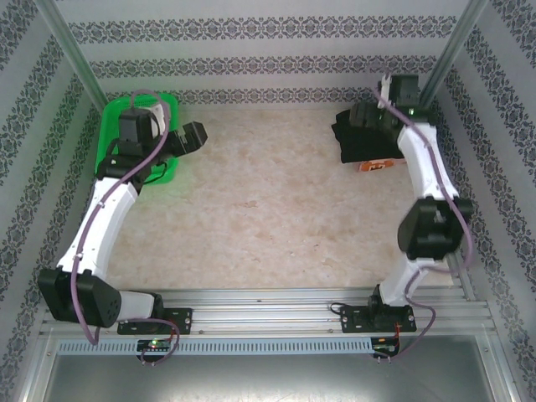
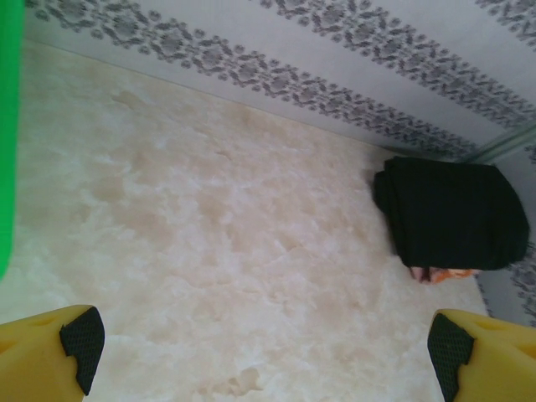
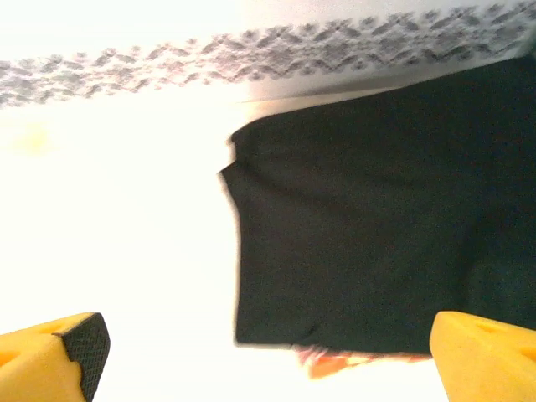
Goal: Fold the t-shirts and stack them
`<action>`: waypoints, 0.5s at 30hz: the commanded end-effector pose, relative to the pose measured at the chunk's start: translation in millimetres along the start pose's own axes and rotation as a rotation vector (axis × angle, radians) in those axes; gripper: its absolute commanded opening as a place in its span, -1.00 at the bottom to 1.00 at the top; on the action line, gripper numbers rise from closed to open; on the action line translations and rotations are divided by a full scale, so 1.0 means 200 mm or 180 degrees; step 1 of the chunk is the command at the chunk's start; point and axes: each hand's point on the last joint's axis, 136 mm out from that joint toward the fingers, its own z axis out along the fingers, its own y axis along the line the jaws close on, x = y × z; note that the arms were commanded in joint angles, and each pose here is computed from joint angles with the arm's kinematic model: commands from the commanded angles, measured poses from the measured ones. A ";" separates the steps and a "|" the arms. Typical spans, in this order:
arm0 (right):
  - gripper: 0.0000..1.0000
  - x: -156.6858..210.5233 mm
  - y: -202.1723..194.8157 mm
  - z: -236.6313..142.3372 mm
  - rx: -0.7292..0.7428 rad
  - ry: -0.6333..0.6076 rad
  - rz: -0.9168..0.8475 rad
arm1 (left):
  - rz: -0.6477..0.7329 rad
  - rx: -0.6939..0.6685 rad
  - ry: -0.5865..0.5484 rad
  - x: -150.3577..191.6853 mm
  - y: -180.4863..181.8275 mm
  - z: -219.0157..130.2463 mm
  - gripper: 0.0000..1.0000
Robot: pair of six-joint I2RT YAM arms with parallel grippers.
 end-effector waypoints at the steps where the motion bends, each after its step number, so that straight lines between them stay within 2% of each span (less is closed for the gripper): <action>1: 0.96 0.27 0.09 -0.04 -0.0310 -0.0099 0.0218 | 0.0134 -0.0365 -0.0200 0.05 0.15 0.03 1.00; 3: 0.96 0.53 0.03 -0.03 -0.0226 -0.0005 0.0443 | 0.0139 -0.0618 -0.0183 0.15 0.30 0.09 1.00; 6: 0.96 0.75 -0.04 -0.03 -0.0029 -0.0158 0.0393 | 0.0327 -0.0877 -0.0203 0.26 0.48 0.18 1.00; 10: 0.97 0.84 -0.10 -0.01 0.0062 -0.0700 0.0168 | 0.0773 -0.1108 -0.0466 0.33 0.65 0.26 1.00; 13: 0.96 0.88 -0.12 0.09 0.0113 -0.0703 0.0181 | 0.1088 -0.1180 -0.0797 0.37 0.72 0.30 1.00; 15: 0.97 0.86 -0.11 0.16 0.0087 -0.0713 0.0161 | 0.1115 -0.1249 -0.0802 0.37 0.77 0.34 1.00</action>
